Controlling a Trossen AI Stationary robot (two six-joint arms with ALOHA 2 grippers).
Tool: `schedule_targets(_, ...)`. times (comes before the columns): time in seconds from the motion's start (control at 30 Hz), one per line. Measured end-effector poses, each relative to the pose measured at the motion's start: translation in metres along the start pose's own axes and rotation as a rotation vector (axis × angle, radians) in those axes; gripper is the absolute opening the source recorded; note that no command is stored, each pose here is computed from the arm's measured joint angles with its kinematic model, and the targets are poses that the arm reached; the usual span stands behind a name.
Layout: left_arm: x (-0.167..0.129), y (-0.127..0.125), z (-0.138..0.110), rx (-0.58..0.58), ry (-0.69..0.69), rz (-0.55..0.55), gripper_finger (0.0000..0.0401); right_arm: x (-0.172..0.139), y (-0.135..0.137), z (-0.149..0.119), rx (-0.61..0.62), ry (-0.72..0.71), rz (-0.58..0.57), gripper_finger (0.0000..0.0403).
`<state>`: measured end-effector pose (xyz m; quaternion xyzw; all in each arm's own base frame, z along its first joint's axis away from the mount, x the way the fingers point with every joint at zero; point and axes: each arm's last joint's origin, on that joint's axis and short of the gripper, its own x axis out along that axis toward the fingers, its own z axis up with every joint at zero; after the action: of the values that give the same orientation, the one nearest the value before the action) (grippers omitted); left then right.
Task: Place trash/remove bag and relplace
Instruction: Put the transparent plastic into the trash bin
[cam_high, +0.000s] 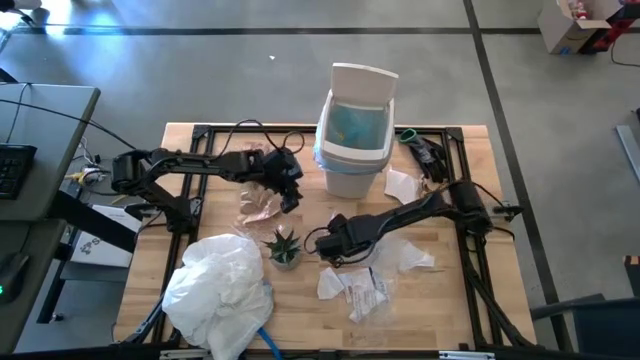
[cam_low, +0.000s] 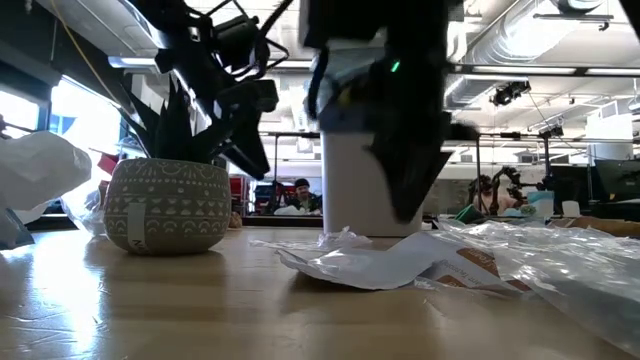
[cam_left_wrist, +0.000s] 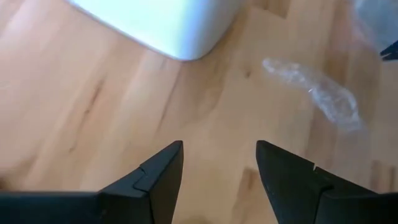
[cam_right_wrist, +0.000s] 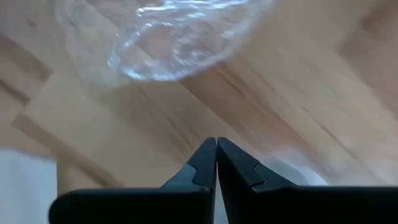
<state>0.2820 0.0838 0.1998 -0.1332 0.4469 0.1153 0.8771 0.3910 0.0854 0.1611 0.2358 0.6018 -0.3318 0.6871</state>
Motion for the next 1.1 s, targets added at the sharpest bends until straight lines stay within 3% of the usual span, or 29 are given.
schedule_targets(0.27,-0.016,0.004,-0.003,0.028,0.013,0.019,0.0186,0.037,-0.002,0.044,0.015,-0.028,0.108,0.0)
schedule_targets(0.4,-0.02,0.004,-0.002,0.036,0.008,0.021,0.0186,0.031,-0.002,0.067,0.037,-0.272,0.099,0.0)
schedule_targets(0.5,-0.02,0.004,-0.004,0.037,0.022,0.022,0.0186,0.002,-0.007,0.075,0.03,-0.401,0.076,0.0)
schedule_targets(0.7,-0.02,0.005,-0.002,0.041,0.009,0.014,0.0186,-0.041,-0.009,0.054,-0.011,-0.454,0.088,0.0)
schedule_targets(0.83,-0.018,0.005,0.001,0.075,-0.027,0.014,0.0187,-0.077,-0.008,0.037,0.008,-0.495,0.173,0.0)
schedule_targets(1.1,-0.006,0.003,0.009,0.159,-0.09,-0.026,0.0221,-0.11,-0.008,0.014,-0.021,-0.496,0.278,0.0001)
